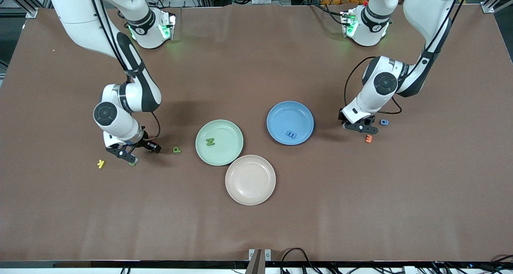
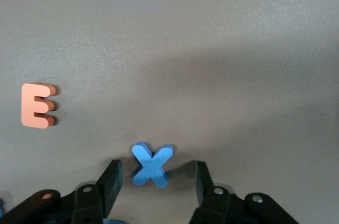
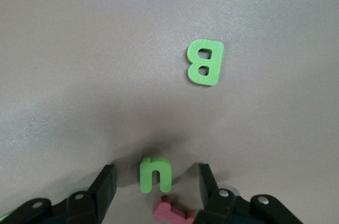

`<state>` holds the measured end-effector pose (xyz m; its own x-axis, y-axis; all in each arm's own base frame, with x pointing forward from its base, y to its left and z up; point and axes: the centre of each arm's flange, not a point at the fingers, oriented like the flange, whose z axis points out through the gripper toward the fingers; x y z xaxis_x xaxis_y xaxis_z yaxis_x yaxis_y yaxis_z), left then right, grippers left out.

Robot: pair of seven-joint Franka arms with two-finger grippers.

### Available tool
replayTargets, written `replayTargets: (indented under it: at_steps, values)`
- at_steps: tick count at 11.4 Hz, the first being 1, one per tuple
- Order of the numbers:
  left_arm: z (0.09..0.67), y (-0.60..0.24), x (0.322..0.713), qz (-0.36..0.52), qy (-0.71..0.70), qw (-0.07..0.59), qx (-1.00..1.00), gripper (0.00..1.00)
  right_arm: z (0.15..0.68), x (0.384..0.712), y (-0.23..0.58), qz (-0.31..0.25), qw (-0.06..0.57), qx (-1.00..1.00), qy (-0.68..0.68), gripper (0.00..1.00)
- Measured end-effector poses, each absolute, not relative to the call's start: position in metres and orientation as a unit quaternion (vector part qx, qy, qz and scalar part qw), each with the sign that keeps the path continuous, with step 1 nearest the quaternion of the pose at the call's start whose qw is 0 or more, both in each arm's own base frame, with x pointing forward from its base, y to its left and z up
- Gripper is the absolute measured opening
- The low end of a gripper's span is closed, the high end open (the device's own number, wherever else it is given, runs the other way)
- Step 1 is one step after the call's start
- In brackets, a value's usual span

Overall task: Sort letters by color into matching plates
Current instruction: 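Grasp the blue X with the left gripper while the right gripper grasps the green n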

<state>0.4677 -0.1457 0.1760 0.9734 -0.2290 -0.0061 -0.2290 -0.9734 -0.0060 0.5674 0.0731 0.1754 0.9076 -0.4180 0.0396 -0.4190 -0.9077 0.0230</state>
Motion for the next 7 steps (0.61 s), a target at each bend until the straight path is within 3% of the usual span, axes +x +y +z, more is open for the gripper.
replayTargets:
  at_steps: [3,4,5,7]
  values:
    - [0.1763,-0.1458,0.468,0.002,0.115,0.003,-0.993,0.48,0.174,0.566,0.0723,0.016,0.016,0.977,-0.213,0.68]
    - [0.1767,-0.1459,0.4685,0.001,0.115,0.003,-0.993,0.33,0.1742,0.566,0.0722,0.016,0.016,0.977,-0.211,0.62]
    - [0.1773,-0.1461,0.4696,0.0,0.115,0.002,-0.993,0.28,0.1747,0.5661,0.0722,0.017,0.016,0.977,-0.211,0.59]
    - [0.1775,-0.1459,0.4722,-0.001,0.103,-0.003,-0.995,0.28,0.1758,0.5665,0.0724,0.018,0.015,0.977,-0.21,0.52]
